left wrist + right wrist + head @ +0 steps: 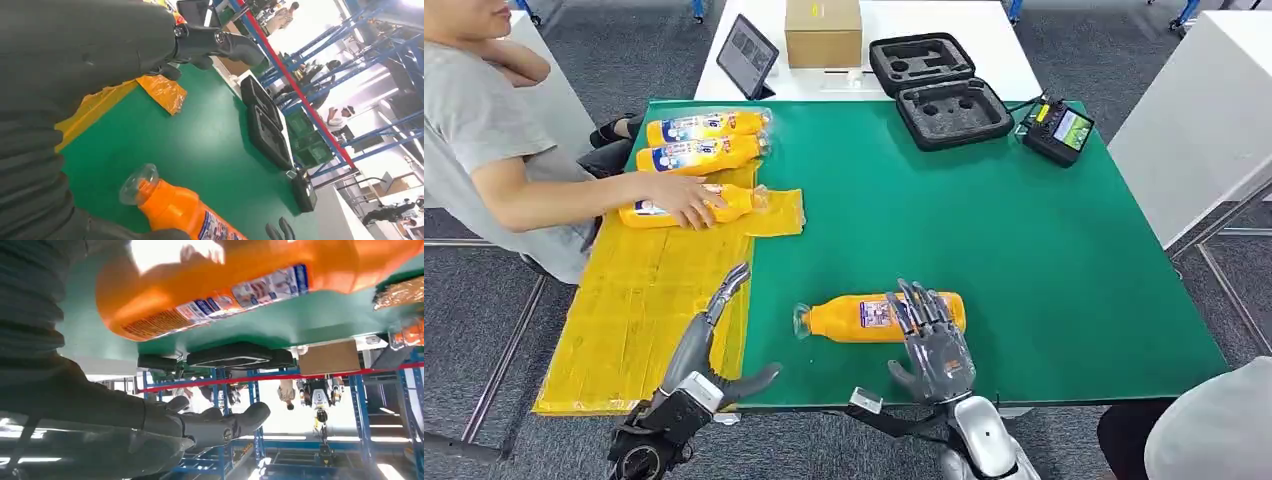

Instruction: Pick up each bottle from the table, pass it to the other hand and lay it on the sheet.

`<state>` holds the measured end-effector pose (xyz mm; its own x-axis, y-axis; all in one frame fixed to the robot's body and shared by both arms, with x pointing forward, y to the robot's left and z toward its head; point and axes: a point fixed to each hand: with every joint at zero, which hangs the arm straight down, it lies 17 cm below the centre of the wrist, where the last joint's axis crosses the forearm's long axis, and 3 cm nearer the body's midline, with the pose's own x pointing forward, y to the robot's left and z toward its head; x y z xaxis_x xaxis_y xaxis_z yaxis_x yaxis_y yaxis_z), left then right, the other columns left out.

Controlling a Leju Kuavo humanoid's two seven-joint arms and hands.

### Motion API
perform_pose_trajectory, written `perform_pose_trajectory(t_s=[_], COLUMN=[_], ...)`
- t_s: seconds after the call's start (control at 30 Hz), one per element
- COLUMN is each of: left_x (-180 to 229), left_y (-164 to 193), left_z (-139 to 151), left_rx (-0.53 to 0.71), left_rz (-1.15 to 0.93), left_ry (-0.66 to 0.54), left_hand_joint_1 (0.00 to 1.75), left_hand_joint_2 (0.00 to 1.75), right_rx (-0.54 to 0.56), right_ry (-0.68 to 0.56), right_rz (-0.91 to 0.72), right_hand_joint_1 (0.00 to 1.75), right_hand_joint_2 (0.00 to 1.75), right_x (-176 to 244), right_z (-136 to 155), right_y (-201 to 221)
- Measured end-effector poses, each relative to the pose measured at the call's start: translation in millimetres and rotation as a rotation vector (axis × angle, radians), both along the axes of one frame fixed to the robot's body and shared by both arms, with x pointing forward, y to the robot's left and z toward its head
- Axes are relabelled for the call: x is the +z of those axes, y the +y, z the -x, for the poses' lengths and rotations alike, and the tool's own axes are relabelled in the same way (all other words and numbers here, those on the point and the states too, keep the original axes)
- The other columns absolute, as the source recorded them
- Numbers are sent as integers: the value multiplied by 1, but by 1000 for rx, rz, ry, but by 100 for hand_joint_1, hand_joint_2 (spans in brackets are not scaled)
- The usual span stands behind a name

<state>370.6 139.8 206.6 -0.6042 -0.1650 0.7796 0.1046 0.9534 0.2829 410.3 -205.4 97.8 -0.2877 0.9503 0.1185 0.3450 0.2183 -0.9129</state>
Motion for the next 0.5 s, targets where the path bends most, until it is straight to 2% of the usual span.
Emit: perform_pose_trajectory(t_s=[0.23, 0.5], left_x=[-1, 1], left_y=[1, -4], left_z=[2, 2], left_rx=[3, -11], left_rz=[3, 4], left_ry=[3, 4], left_hand_joint_1=[0, 0], left_hand_joint_2=[175, 175], right_rx=[-6, -25], right_ry=[20, 55], right_rz=[13, 57], right_hand_joint_1=[0, 0], right_hand_joint_2=[175, 175], right_x=[-7, -19], right_z=[-3, -22], right_y=[-4, -13])
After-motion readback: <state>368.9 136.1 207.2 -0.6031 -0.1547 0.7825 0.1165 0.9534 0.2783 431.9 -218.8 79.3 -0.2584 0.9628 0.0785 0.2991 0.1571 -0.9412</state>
